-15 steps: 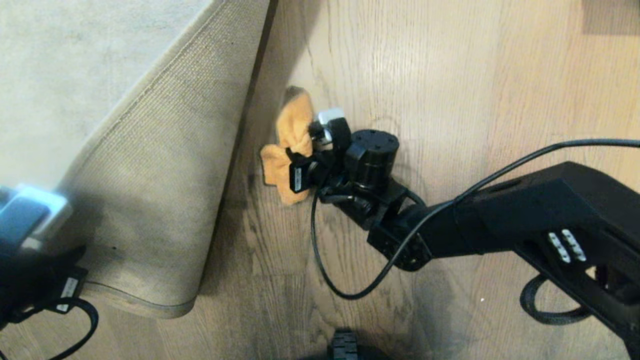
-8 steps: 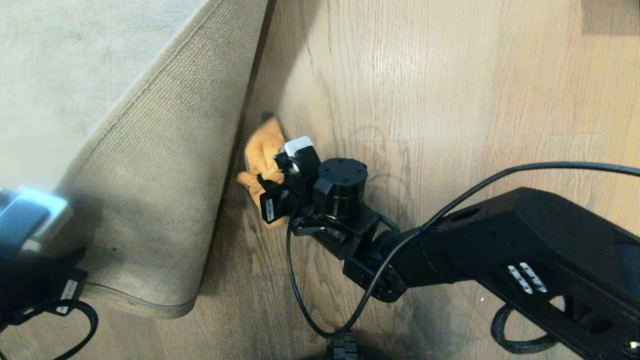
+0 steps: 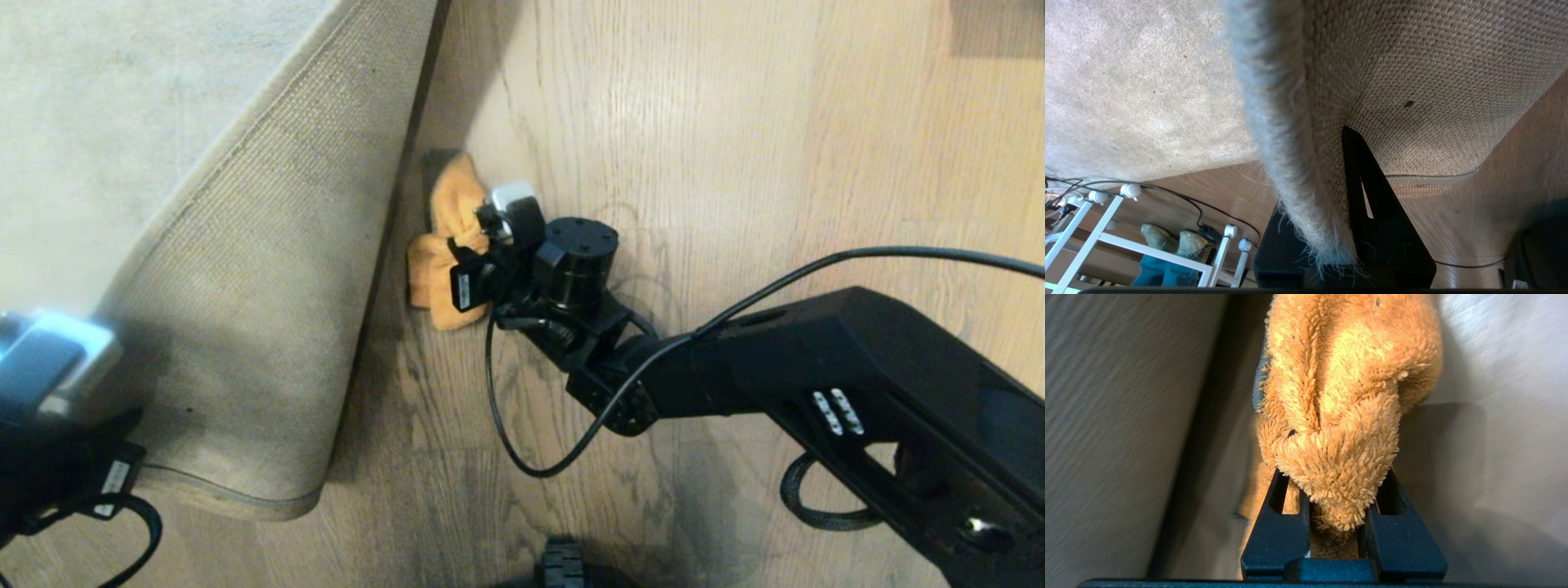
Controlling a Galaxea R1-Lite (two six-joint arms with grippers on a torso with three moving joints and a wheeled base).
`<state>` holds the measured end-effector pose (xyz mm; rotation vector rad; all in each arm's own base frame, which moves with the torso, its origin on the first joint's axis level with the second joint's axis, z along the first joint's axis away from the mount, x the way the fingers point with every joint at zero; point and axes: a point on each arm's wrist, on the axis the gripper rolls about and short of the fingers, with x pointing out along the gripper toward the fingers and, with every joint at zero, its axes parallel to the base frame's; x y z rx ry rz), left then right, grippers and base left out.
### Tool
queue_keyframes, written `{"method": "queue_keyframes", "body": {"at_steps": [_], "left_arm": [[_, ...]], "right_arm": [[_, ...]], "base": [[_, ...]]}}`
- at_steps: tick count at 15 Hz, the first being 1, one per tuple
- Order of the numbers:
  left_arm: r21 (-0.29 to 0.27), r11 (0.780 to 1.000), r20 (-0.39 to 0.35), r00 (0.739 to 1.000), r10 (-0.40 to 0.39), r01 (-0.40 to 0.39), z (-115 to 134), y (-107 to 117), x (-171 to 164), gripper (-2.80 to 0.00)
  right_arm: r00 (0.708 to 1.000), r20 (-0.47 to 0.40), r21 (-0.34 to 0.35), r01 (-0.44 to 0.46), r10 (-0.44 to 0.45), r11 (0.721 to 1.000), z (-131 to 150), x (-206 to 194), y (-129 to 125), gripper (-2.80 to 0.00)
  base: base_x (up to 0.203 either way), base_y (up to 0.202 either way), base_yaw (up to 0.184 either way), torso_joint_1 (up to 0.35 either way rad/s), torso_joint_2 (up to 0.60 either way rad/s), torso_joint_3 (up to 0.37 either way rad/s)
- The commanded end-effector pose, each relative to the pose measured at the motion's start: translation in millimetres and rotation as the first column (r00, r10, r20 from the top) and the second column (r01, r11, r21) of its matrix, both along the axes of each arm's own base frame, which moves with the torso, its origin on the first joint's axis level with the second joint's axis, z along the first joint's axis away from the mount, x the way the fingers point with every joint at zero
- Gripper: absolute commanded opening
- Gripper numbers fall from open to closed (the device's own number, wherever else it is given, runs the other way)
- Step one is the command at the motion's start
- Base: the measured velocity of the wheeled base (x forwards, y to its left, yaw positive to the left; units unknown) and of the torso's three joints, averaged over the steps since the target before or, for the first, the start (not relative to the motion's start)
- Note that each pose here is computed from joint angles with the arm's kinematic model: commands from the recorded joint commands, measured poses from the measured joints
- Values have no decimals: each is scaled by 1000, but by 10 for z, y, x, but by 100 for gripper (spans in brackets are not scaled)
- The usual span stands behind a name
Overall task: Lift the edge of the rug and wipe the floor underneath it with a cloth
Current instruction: Wipe the floor under the carpet with a rag
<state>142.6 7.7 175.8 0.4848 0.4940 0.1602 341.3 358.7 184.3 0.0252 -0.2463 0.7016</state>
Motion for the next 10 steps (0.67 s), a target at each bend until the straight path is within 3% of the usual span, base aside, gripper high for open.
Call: {"method": "queue_keyframes", "body": {"at_steps": [1, 10], "left_arm": [[3, 1000, -6, 1000, 1, -1, -20, 1, -11, -280], [3, 1000, -15, 1000, -7, 7, -47, -10, -24, -280]], "right_arm": [[1000, 24, 21, 19, -19, 1000, 130, 38, -88, -280], [986, 102, 100, 119, -129, 988, 831, 204, -618, -280]], "base": [[0, 0, 0, 0, 0, 0], [0, 0, 0, 0, 0, 0]]}}
